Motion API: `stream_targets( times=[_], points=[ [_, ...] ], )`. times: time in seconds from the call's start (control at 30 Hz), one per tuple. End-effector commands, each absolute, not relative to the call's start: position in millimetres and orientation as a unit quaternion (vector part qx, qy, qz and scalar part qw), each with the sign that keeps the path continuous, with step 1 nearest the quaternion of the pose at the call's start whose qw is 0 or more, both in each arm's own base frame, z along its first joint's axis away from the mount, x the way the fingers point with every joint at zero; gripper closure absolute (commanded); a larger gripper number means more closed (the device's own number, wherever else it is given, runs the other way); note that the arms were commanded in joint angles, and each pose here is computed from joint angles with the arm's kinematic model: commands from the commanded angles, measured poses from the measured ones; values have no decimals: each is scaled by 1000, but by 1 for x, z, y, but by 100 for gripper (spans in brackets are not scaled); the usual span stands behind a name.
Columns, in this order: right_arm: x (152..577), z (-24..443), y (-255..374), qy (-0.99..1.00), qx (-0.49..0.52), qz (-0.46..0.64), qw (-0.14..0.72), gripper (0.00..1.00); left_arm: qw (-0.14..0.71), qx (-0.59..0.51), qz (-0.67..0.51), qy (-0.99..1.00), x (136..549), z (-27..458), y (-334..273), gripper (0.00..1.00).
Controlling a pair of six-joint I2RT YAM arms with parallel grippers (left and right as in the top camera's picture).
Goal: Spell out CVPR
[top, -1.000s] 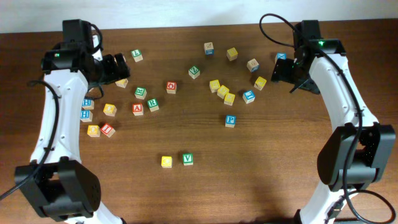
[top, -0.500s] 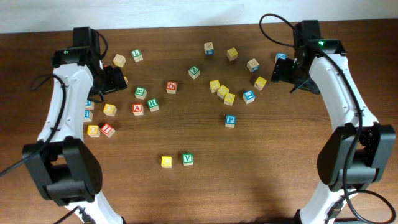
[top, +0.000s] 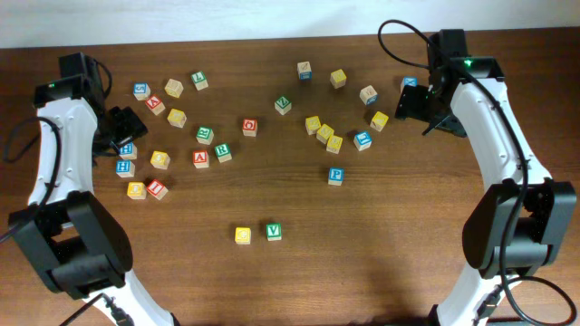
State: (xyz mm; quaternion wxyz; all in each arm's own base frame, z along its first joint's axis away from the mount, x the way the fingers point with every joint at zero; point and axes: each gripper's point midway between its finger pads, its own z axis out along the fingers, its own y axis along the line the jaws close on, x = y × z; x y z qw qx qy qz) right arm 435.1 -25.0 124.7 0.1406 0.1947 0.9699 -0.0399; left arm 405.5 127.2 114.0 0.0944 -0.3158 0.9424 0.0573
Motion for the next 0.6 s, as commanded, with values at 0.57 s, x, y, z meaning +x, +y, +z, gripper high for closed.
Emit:
stream_targets(
  times=[0.57],
  points=[
    [436,133,-28,967,198,-44,152,2,95,-85,-45,991,444,88,-25,1]
  ],
)
